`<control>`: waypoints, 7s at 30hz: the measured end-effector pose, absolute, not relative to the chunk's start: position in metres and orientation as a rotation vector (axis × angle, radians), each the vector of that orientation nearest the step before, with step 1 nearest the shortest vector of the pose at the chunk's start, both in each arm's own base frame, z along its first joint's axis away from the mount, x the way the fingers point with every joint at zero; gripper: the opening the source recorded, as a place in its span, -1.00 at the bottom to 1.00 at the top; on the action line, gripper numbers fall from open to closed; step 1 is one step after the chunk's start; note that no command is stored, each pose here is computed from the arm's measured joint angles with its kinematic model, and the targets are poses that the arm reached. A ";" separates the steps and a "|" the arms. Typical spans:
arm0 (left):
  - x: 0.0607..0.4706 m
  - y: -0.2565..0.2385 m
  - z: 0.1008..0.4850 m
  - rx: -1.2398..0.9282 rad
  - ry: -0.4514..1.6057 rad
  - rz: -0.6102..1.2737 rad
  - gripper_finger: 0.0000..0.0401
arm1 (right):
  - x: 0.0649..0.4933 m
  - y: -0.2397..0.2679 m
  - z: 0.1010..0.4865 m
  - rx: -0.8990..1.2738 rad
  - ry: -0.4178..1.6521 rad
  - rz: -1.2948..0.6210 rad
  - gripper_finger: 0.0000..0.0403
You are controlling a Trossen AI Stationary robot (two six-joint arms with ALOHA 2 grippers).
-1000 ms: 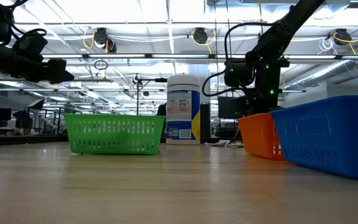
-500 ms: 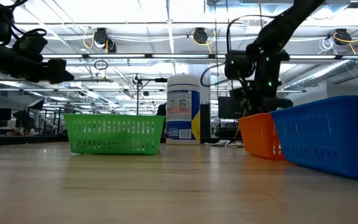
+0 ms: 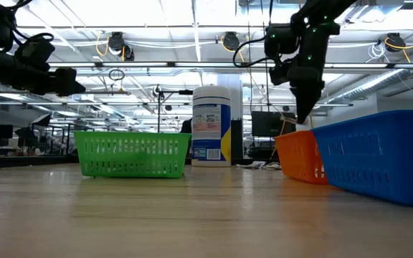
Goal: Pick & Place First Aid Supplies
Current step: Put the orange pad into the orange bin
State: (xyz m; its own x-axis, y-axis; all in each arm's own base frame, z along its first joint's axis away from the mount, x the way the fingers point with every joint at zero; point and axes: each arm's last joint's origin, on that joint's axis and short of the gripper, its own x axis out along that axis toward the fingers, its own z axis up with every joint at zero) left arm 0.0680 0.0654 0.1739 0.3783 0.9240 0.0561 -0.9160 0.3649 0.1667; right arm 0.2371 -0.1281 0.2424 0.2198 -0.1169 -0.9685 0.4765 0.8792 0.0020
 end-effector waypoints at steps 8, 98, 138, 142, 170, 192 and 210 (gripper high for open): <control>0.068 0.065 0.174 0.181 0.049 1.184 0.52 | 0.231 -0.104 0.255 0.453 1.278 -0.491 -1.00; 0.068 0.065 0.174 0.181 0.049 1.184 0.52 | 0.254 -0.071 0.219 0.718 0.957 -0.788 0.20; 0.068 0.065 0.174 0.181 0.049 1.184 0.52 | 0.260 -0.173 0.137 0.835 0.977 -1.046 0.11; 0.068 0.065 0.174 0.181 0.049 1.184 0.52 | 0.260 -0.173 0.137 0.847 0.979 -1.036 -0.10; 0.068 0.065 0.174 0.181 0.050 1.184 0.52 | 0.238 -0.157 0.195 0.819 0.966 -0.949 -0.99; 0.068 0.065 0.174 0.181 0.049 1.184 0.52 | 0.224 -0.086 0.234 0.650 1.105 -0.746 -1.00; 0.068 0.065 0.174 0.181 0.050 1.184 0.52 | 0.235 0.040 0.238 0.347 1.207 -0.229 -1.00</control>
